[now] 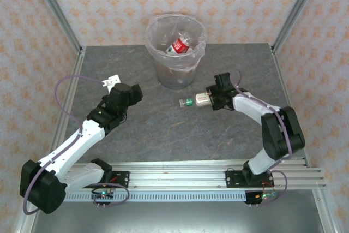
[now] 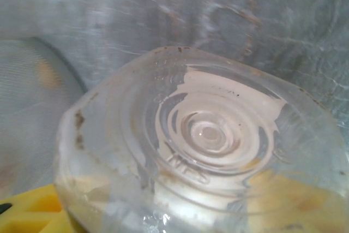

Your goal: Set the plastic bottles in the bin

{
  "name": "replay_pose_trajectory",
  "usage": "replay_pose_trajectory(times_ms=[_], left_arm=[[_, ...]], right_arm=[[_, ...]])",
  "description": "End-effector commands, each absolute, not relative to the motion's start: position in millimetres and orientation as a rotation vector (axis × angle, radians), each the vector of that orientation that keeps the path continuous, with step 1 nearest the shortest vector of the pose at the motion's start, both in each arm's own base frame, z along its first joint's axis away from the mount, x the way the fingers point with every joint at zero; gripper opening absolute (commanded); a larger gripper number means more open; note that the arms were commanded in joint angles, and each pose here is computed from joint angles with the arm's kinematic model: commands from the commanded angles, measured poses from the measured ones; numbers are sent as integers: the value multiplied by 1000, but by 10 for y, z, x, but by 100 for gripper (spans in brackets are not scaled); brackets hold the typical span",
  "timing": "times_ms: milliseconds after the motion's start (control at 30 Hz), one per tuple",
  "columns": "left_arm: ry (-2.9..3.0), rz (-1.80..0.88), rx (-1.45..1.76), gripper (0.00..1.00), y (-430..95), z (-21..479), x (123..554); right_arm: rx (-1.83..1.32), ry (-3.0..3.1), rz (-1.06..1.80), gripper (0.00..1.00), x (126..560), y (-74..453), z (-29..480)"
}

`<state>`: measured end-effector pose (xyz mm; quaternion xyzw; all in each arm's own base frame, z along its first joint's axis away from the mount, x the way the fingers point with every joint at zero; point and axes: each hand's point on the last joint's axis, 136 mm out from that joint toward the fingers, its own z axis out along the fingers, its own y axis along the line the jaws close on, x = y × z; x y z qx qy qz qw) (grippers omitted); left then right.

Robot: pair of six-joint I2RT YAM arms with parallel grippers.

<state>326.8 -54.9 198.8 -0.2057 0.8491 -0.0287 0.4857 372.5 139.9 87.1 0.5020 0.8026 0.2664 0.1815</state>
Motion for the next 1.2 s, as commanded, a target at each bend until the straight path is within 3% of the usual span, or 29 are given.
replay_pose_trajectory(times_ms=[0,167,633,967,1167], left_arm=[[2059,-23,-560,100,-434,1968,3240],[2049,-26,-580,100,-430,1981,3253],[2038,-87,-598,100,-507,1957,3323],[2003,-227,-543,100,-690,2023,3391],[2002,-219,-540,100,-679,2030,3383]], right_arm=[[1193,2172,741,35,3815,1267,1225],[975,2088,848,29,3820,1327,1595],[463,1811,1092,26,3825,1665,2907],[409,1588,1179,27,3986,1733,3986],[361,1561,1051,27,4298,1794,4253]])
